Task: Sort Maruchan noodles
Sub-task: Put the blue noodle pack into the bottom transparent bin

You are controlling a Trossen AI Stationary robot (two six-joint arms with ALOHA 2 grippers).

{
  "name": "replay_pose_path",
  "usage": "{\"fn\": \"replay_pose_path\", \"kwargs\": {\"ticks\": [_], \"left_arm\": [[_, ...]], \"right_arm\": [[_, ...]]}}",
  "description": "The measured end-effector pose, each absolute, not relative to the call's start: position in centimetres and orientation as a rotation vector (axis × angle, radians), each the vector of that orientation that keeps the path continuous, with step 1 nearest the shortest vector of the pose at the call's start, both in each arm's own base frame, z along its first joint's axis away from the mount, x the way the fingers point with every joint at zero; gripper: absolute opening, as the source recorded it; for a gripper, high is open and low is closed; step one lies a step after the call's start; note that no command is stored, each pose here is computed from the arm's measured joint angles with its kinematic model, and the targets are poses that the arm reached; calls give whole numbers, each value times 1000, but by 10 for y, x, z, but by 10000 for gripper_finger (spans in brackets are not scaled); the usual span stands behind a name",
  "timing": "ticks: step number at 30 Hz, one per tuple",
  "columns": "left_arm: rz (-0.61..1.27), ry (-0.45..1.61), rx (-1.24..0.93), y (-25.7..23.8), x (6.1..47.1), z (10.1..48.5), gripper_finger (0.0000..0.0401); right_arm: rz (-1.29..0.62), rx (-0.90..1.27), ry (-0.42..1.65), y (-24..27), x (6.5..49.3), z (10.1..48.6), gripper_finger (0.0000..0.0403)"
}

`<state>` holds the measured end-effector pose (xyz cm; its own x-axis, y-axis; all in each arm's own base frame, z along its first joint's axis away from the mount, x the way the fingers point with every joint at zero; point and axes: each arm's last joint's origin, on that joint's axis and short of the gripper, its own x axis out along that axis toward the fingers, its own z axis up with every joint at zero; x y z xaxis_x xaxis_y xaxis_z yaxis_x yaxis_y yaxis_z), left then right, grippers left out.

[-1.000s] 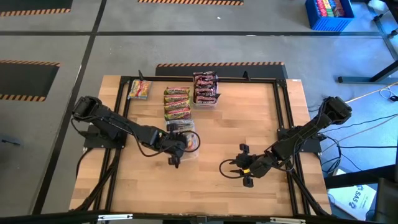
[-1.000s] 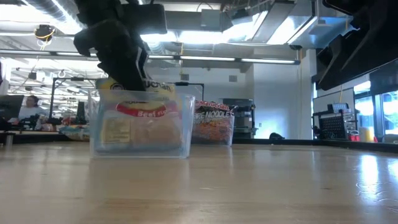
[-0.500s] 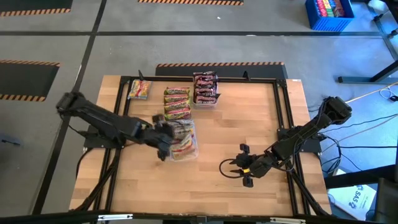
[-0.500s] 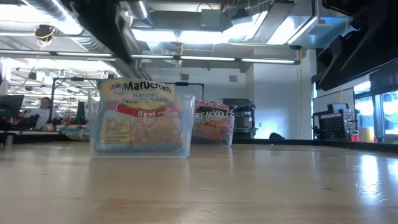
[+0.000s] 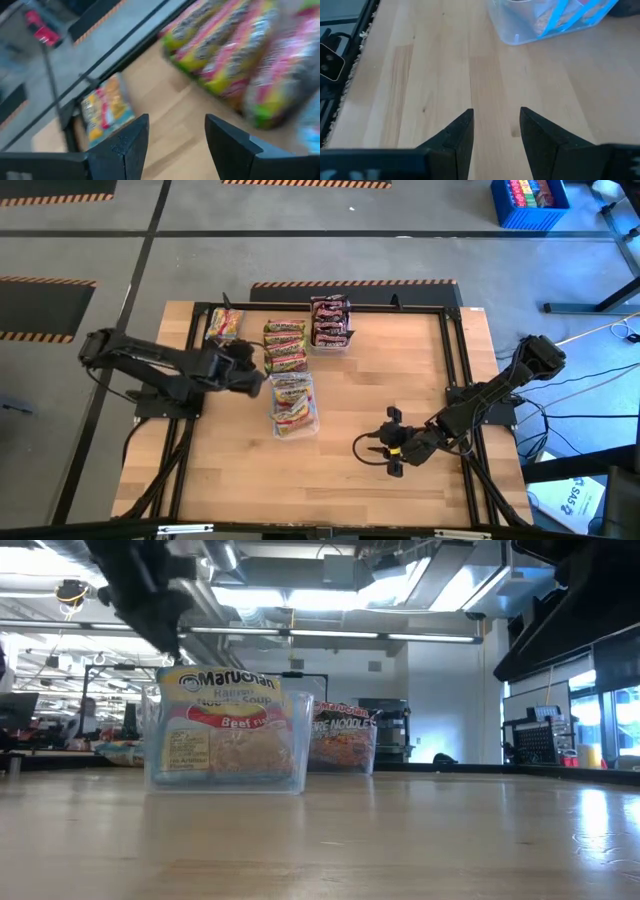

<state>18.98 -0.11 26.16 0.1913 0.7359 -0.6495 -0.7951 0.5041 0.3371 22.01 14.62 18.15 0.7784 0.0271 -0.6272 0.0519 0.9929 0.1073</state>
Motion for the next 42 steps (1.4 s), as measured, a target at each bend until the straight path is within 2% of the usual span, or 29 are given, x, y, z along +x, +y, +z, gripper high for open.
{"fn": "replay_pose_path", "kwargs": {"ticks": [6, 9, 20, 26, 33, 37, 42], "left_arm": [[1275, 931, -209, 47, 184, 250, 185], [1315, 997, -300, 74, 179, 247, 183], [1308, 1001, -484, 159, 162, 240, 183], [1316, 1030, -579, 198, 153, 218, 179], [1352, 1091, -602, 230, 156, 182, 156], [1379, 1179, -613, 239, 155, 161, 128], [1393, 1226, -587, 240, 158, 153, 92]], "right_arm": [[-41, 102, 664, 145, 220, 182, 140], [-55, 75, 652, 145, 221, 182, 140], [-116, -119, 635, 128, 230, 183, 140], [-206, -141, 650, 101, 243, 183, 140], [-280, -160, 665, 78, 251, 183, 140], [-303, -153, 670, 70, 253, 182, 140], [-287, -143, 676, 70, 254, 182, 140]]}}
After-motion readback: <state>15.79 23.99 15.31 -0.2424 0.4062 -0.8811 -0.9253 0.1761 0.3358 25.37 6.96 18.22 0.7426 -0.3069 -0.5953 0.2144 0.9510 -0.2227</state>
